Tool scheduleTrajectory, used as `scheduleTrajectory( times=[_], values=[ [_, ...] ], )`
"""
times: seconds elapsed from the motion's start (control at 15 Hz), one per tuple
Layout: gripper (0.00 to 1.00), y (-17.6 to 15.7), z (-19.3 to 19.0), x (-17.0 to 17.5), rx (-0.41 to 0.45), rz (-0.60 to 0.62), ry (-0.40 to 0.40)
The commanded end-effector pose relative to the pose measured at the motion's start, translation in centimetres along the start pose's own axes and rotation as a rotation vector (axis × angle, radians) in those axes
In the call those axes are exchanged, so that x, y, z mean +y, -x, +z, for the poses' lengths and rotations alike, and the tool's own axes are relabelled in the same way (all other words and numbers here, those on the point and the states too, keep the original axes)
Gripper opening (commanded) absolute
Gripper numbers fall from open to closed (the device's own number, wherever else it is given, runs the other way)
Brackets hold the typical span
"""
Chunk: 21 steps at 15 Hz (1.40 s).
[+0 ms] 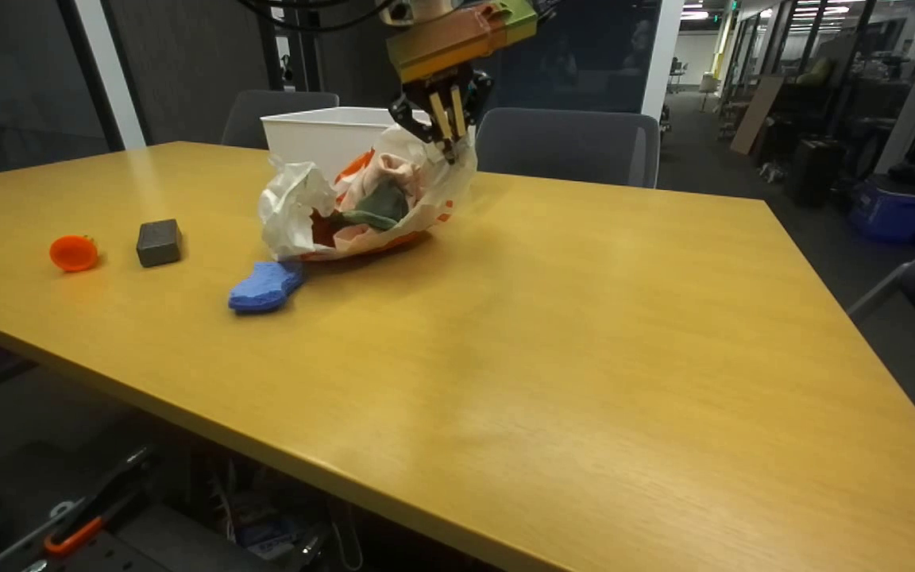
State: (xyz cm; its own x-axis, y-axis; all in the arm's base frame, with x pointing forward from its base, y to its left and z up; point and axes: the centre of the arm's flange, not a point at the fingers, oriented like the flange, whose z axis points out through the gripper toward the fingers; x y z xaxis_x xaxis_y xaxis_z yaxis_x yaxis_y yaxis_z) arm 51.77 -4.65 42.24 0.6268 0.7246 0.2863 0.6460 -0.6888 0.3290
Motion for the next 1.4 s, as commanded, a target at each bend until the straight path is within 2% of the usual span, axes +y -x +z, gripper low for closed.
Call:
scheduleTrajectory(
  times=[0.0, 0.33, 0.53, 0.67, 0.87, 1.07, 1.2, 1.33],
  values=[
    [0.41, 0.6, 0.3, 1.1, -0.063, -0.067, -0.010],
    [0.77, 2.0, 0.6, 0.7, -0.189, -0.178, 0.030],
    [0.99, 2.9, 0.7, 0.8, -0.279, -0.273, 0.016],
    [1.00, 3.3, 0.8, 0.8, -0.305, -0.295, 0.022],
    [1.00, 3.0, 1.1, 0.9, -0.271, -0.314, 0.074],
    [1.00, 2.2, 0.8, 1.4, -0.161, -0.409, 0.161],
    [1.00, 1.4, 0.3, 1.3, -0.044, -0.432, 0.137],
    [1.00, 1.2, 0.1, 0.5, 0.041, -0.447, 0.068]
  ],
)
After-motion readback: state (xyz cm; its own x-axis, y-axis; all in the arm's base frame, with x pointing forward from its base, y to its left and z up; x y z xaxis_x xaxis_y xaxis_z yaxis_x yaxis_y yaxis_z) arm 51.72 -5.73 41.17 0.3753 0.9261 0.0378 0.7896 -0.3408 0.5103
